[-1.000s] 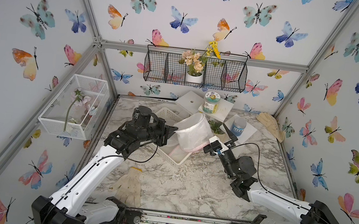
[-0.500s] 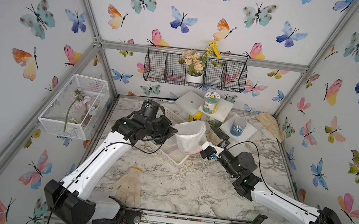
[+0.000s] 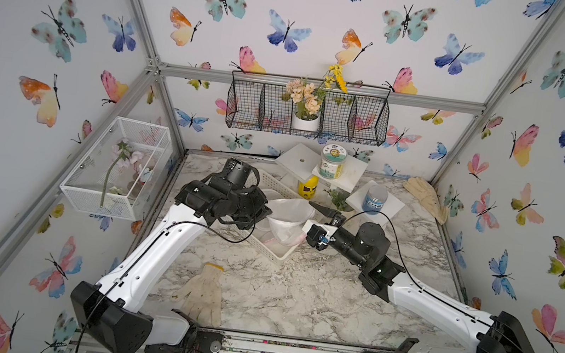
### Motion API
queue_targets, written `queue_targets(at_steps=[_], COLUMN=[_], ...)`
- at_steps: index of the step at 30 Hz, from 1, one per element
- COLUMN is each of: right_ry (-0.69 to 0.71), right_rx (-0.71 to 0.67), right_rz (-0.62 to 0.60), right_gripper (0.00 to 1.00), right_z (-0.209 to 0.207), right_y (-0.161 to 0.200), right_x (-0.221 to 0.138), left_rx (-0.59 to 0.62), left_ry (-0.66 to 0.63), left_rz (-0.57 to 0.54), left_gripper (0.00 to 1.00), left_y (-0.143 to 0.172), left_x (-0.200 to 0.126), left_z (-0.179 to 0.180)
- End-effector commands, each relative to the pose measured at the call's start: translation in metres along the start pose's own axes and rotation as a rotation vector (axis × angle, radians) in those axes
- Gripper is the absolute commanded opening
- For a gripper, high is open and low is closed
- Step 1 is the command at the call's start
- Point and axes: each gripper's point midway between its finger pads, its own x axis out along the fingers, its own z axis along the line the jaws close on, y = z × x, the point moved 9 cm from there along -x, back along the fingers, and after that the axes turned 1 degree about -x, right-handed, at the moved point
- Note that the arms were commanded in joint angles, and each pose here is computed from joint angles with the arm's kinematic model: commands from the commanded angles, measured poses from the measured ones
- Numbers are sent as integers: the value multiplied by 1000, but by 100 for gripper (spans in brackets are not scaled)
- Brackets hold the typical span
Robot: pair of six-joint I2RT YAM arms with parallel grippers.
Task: Turn the laundry bag inside out
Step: Turn over the laundry bag.
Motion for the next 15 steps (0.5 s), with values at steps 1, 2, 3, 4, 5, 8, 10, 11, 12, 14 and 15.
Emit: queue_targets(at_steps=[1,2,3,4,5,8,10,11,12,14,15], right_ry=[-84,-97,-115,-133,-149,-176,-194,-198,-199,-183,-163], right_rx=[10,11,14,20,34,100,161,198,235,320,377], right_rz=[-30,-34,-37,-37,-38,-46,-53,-54,-54,-44,-28], right_gripper=[55,52,48,44,40,25,16,12,9,3,2], right_z=[4,5,7,8,9,11,13,14,15,13,11], right_y=[-4,-4,-4,-3,-4,-5,-6,-6,-7,-8,-9], right_x=[5,6,8,9,10,9,6,3,1,-5,-7], left_rx=[53,58,65,69,70,85,102,113,120,135,148], left_ry=[-46,-48,-44,-40,-33,33,102,139,178,240,281], left_rz=[-15,-16,-18,-20,-26,-48,-85,-113,-158,-272,-349], left_gripper=[0,0,0,0,0,1,10,18,26,44,57], left_y=[0,0,-1,-1,-2,-3,-5,-6,-8,-13,-15], left_x=[1,2,2,2,2,0,-5,-9,-16,-34,-47], left_z=[2,2,1,0,-1,-8,-15,-19,-23,-30,-34])
